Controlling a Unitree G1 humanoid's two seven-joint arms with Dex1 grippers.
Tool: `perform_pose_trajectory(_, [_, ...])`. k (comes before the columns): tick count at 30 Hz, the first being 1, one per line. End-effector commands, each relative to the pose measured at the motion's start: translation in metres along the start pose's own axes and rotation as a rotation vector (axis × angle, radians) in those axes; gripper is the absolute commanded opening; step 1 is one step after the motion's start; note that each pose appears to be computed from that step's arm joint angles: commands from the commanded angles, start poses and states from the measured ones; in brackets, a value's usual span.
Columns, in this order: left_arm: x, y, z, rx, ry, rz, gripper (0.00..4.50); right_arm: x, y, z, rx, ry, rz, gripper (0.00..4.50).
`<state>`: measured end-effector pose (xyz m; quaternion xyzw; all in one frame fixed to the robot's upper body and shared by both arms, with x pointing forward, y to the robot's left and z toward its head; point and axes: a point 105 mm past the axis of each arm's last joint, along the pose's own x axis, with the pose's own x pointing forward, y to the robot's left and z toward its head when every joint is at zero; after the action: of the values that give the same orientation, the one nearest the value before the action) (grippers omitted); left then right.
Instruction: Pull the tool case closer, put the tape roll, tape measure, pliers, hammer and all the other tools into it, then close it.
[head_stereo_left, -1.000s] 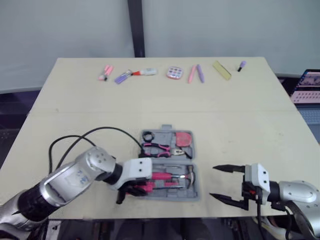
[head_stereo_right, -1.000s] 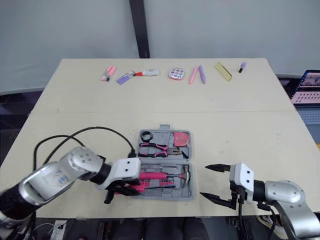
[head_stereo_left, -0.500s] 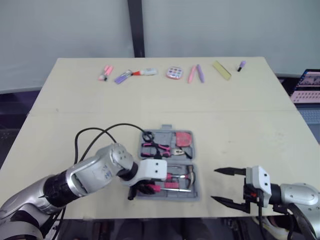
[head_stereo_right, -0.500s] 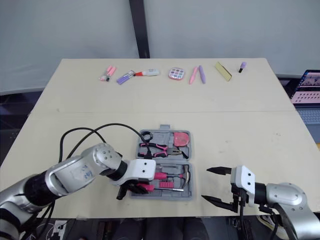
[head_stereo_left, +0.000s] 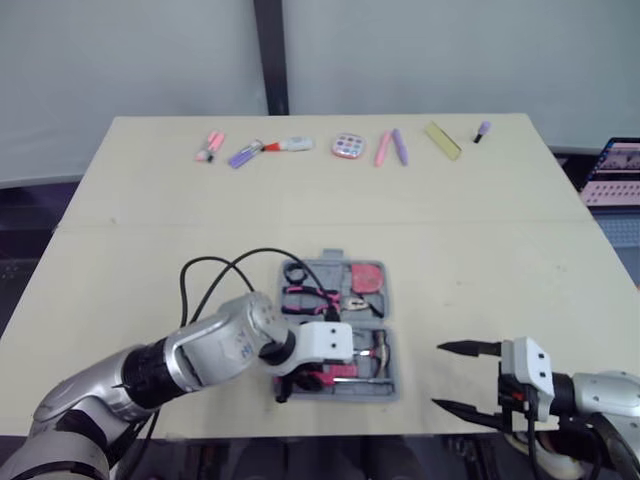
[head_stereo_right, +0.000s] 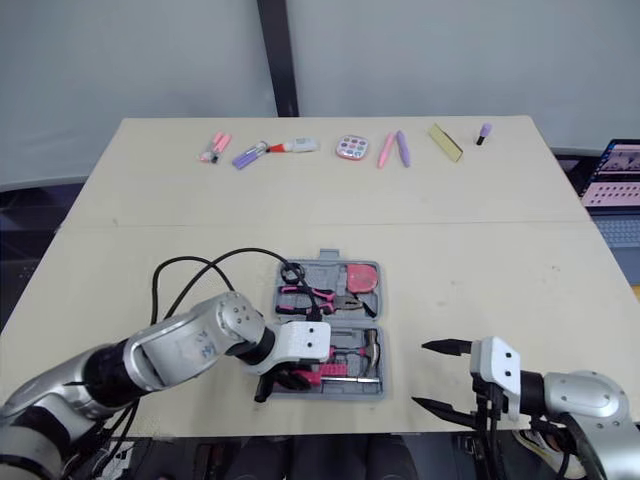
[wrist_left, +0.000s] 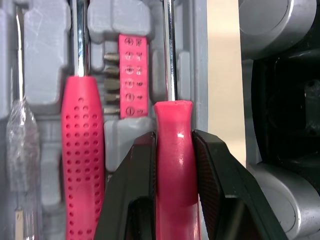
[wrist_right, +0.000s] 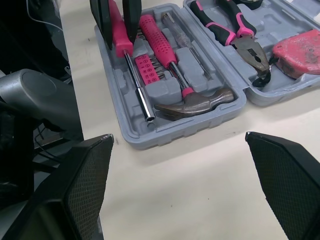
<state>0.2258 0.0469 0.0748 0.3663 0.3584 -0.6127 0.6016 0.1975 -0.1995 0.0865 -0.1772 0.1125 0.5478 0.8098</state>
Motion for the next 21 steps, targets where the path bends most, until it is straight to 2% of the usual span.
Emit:
perform_pose_trajectory(1, [-0.0003,0.0005,0.0026,0.002,0.015,0.007,0.58,-0.0030,0.0030,0.0089,-0.036,-0.019,0.017,4.50])
perform_pose_trajectory(21, [0.0060,-0.0029,0.0054,-0.012,0.026,-0.022,0.58,-0.0081,0.0065,0.0054,-0.041,0.006,0.036,4.50])
